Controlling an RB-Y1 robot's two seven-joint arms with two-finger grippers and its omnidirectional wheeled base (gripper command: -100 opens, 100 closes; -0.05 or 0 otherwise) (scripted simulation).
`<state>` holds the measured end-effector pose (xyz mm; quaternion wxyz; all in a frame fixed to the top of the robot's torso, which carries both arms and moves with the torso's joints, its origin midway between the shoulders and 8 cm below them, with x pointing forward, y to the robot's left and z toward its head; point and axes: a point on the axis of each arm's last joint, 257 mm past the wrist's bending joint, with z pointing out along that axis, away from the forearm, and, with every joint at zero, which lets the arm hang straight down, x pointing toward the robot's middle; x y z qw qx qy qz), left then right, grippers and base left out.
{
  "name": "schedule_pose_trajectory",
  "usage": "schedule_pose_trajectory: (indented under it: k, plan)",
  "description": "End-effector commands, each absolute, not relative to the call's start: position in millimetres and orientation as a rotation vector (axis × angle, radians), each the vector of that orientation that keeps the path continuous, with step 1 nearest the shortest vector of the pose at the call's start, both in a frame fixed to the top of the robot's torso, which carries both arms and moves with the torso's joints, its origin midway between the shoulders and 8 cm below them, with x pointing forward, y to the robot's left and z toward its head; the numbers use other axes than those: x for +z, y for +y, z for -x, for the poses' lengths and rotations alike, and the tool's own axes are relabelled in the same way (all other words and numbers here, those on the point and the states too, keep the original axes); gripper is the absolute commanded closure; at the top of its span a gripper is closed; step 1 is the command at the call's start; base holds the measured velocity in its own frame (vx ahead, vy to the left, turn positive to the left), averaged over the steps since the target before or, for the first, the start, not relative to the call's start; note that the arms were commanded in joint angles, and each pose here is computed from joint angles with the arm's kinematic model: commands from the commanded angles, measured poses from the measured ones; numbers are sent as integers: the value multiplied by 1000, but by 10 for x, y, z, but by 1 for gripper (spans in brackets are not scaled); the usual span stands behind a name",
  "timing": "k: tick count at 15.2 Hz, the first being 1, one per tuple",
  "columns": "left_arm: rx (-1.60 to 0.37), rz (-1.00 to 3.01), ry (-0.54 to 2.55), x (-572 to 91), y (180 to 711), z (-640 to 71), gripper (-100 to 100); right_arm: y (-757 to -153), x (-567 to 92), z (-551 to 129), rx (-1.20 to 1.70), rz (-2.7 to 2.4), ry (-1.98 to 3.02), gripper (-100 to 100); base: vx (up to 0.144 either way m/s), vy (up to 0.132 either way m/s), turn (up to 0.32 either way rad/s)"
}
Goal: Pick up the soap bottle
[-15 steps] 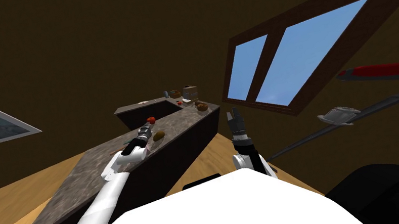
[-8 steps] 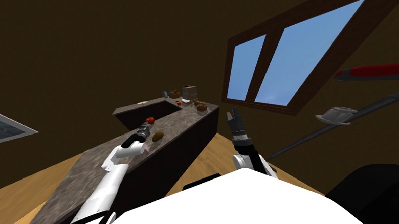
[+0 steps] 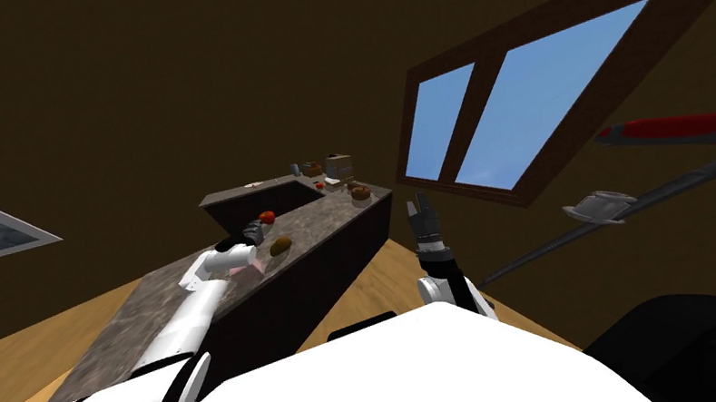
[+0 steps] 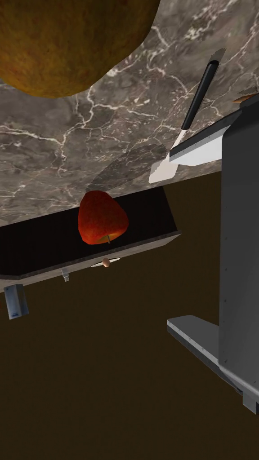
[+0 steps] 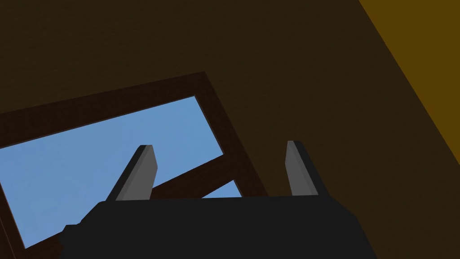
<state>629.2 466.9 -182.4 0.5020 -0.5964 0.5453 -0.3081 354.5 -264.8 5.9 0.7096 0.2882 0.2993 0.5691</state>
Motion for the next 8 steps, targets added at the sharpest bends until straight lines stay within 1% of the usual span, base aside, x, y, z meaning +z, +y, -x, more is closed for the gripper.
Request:
schedule_pose_trajectory:
  k: [1, 7, 8]
  plan:
    - [-709, 1489, 1315, -1787, 4811, -6336, -100, -2648, 59, -3545, 1263, -640, 664, 0, 3, -15, -17]
    - [-635, 1593, 1333, -1871, 4970, -6328, -100, -2647, 59, -3545, 1263, -640, 664, 0, 4, -14, -12]
    - [-617, 1626, 1321, -1797, 5076, -6360, -100, -2648, 59, -3545, 1263, -640, 664, 0, 3, -11, -15]
